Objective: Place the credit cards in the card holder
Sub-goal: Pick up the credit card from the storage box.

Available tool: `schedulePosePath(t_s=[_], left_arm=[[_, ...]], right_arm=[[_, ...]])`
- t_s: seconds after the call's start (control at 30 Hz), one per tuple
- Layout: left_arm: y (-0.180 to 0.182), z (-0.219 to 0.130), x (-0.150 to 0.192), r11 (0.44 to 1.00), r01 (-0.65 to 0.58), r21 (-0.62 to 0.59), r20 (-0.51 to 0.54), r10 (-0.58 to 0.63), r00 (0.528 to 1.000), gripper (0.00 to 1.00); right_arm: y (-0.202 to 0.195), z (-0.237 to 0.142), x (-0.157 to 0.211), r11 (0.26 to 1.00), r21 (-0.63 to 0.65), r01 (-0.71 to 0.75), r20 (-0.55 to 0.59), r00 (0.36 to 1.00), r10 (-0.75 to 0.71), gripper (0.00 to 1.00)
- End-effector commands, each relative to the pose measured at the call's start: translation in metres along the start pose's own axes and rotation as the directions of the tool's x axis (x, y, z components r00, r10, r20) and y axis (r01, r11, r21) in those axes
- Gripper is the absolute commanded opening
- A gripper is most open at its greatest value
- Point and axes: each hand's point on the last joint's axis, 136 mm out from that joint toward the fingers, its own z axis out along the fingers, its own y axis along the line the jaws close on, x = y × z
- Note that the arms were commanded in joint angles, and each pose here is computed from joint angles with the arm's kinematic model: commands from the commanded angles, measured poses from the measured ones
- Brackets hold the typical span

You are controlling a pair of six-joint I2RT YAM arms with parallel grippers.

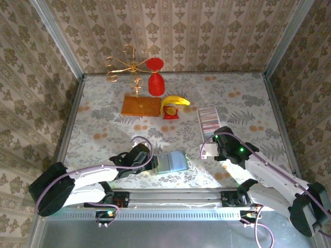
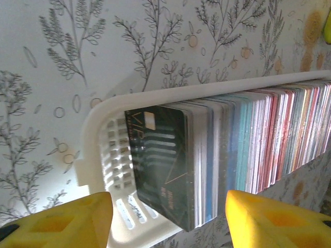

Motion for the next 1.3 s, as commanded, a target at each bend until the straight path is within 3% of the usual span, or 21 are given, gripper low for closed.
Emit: schedulePosePath(t_s=[0.0, 0.43, 0.63, 0.83, 1.1, 1.27], left_arm=[[-0.039, 0.015, 0.003, 0.981, -0.023, 0.193, -0.031, 0.030, 0.999, 0.37], [-0.051, 0.018, 0.003, 0.971, -0.035, 0.237, -0.044, 0.046, 0.998, 0.35], [-0.056, 0.018, 0.000, 0.969, -0.042, 0.245, -0.038, 0.053, 0.998, 0.35], [-0.061, 0.022, 0.001, 0.965, -0.038, 0.259, -0.054, 0.054, 0.997, 0.35], [-0.067, 0.029, 0.005, 0.956, -0.024, 0.292, -0.076, 0.048, 0.996, 0.32], [-0.067, 0.031, 0.007, 0.956, -0.028, 0.294, -0.082, 0.054, 0.995, 0.31]], right_arm=[[-0.018, 0.002, -0.004, 0.999, 0.027, 0.020, 0.006, 1.000, -0.020, 0.61], [-0.037, 0.029, 0.004, 1.000, -0.019, 0.024, -0.078, 0.997, -0.025, 0.63], [-0.026, 0.036, 0.002, 0.997, -0.071, 0.044, -0.069, 0.996, -0.049, 0.72], [-0.033, 0.044, 0.006, 0.998, -0.014, 0.059, -0.098, 0.993, -0.060, 0.76], [-0.034, 0.042, 0.011, 0.997, 0.016, 0.078, -0.117, 0.990, -0.075, 0.68], [-0.030, 0.040, 0.012, 0.997, -0.003, 0.074, -0.118, 0.990, -0.074, 0.54]])
